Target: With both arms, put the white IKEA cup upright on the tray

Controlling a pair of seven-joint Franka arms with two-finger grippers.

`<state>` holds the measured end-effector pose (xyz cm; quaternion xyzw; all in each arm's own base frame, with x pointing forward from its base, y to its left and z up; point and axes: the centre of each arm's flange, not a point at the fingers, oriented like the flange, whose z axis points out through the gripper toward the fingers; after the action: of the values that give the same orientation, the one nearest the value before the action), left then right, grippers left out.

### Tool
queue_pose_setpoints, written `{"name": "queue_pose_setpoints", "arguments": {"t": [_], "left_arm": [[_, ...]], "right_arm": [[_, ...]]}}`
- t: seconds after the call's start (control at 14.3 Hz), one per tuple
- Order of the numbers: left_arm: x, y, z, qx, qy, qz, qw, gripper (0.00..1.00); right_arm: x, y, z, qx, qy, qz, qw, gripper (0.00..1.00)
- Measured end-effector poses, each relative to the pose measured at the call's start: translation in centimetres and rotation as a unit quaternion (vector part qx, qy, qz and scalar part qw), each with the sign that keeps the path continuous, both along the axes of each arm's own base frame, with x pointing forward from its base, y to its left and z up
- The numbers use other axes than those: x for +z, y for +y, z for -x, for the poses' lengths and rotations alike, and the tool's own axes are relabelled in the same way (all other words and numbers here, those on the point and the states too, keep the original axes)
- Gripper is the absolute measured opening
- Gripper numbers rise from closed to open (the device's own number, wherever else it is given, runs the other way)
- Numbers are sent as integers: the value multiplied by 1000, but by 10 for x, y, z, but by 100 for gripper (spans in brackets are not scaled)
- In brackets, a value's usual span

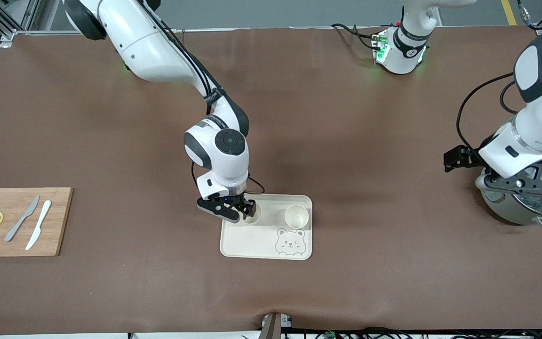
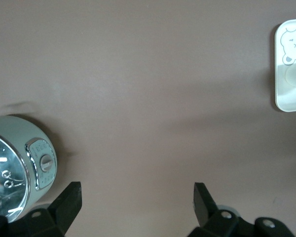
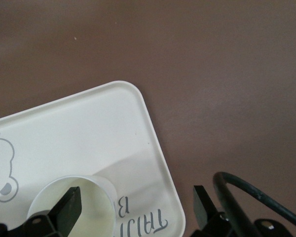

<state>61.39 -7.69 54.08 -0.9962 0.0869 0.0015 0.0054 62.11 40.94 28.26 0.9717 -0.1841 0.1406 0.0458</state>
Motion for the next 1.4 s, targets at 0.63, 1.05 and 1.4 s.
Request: {"name": "queue_pose_setpoints", "arguments": {"t": [0.63, 1.05, 1.4], "left_arm": [[19, 4, 42, -1, -3, 0, 1000, 100], [51, 16, 73, 8, -19, 2, 1000, 100], [60, 17, 80, 8, -22, 2, 1000, 100]], "right_arm": [[203, -67, 27, 47, 94, -17, 994, 100], [294, -163, 37, 85, 157, -16, 984, 100], [325, -236, 30, 115, 187, -23, 975, 100]]}}
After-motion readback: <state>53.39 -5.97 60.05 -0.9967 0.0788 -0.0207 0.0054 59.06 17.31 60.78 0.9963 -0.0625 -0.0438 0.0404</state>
